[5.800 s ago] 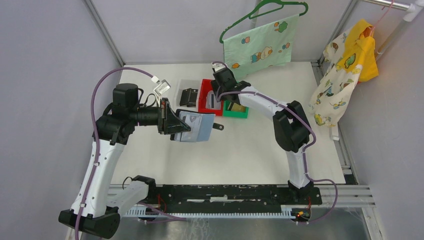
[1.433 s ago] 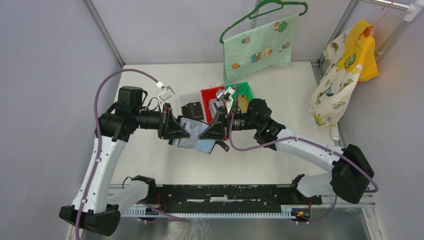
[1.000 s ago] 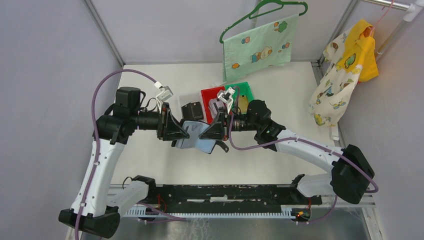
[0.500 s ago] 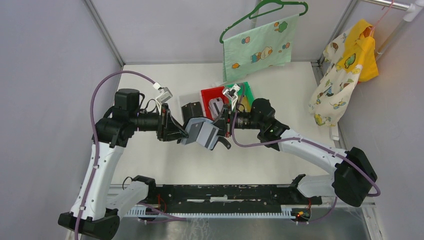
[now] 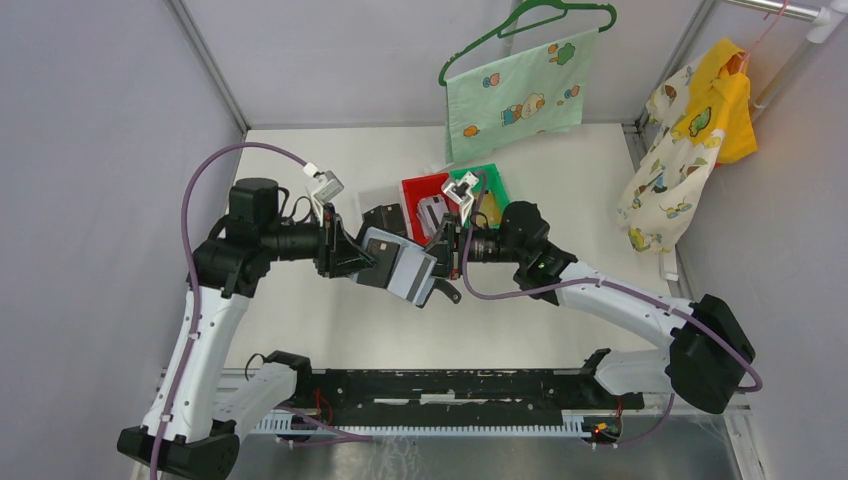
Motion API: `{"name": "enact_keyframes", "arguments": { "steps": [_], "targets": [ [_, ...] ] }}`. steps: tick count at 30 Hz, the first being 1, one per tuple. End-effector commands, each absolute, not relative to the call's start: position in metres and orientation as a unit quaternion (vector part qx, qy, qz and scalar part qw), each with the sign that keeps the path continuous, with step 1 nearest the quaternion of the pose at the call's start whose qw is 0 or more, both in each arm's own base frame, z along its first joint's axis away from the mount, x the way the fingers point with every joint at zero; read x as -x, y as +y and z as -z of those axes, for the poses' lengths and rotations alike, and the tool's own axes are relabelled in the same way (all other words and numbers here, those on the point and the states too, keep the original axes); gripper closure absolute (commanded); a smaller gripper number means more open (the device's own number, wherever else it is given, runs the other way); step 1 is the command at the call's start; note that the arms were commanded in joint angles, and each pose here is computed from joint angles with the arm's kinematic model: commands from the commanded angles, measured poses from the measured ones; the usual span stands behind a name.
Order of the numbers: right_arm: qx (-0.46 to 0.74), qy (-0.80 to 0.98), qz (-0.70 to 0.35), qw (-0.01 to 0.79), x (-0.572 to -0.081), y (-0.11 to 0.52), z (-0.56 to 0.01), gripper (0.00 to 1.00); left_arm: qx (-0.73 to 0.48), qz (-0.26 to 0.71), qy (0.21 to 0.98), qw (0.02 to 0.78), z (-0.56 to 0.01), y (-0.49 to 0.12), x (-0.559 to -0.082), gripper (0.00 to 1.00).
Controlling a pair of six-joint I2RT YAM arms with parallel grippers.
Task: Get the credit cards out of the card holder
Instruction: Remove the credit card from the card holder.
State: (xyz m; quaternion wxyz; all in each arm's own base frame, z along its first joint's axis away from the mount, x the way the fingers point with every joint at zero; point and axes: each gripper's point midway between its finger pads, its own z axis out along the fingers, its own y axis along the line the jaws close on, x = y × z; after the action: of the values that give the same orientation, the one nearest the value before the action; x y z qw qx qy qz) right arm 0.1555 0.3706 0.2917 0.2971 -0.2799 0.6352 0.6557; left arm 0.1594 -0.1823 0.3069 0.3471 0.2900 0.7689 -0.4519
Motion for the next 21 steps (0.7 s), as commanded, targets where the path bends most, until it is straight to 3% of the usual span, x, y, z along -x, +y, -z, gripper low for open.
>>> {"name": "enact_keyframes", "arguments": {
  "steps": [1,7,9,13,21],
  "targets": [
    [0.303,0.573,-0.687,0.328,-0.142,0.365,-0.330,1.00,-0.303,0.502,0.738,0.335,-0.324,-0.191,-0.146,0.63],
    [0.308,0.564,-0.693,0.325,-0.138,0.363,-0.330,0.99,-0.320,0.544,0.713,0.305,-0.334,-0.196,-0.130,0.83],
    [0.313,0.567,-0.689,0.324,-0.138,0.363,-0.326,0.87,-0.320,0.548,0.712,0.300,-0.336,-0.197,-0.129,0.91],
    [0.317,0.586,-0.668,0.332,-0.149,0.356,-0.316,0.62,-0.316,0.540,0.721,0.297,-0.334,-0.195,-0.131,0.97],
    [0.306,0.632,-0.611,0.364,-0.186,0.332,-0.298,0.46,-0.331,0.526,0.716,0.318,-0.341,-0.194,-0.132,0.98]
  ]
}}
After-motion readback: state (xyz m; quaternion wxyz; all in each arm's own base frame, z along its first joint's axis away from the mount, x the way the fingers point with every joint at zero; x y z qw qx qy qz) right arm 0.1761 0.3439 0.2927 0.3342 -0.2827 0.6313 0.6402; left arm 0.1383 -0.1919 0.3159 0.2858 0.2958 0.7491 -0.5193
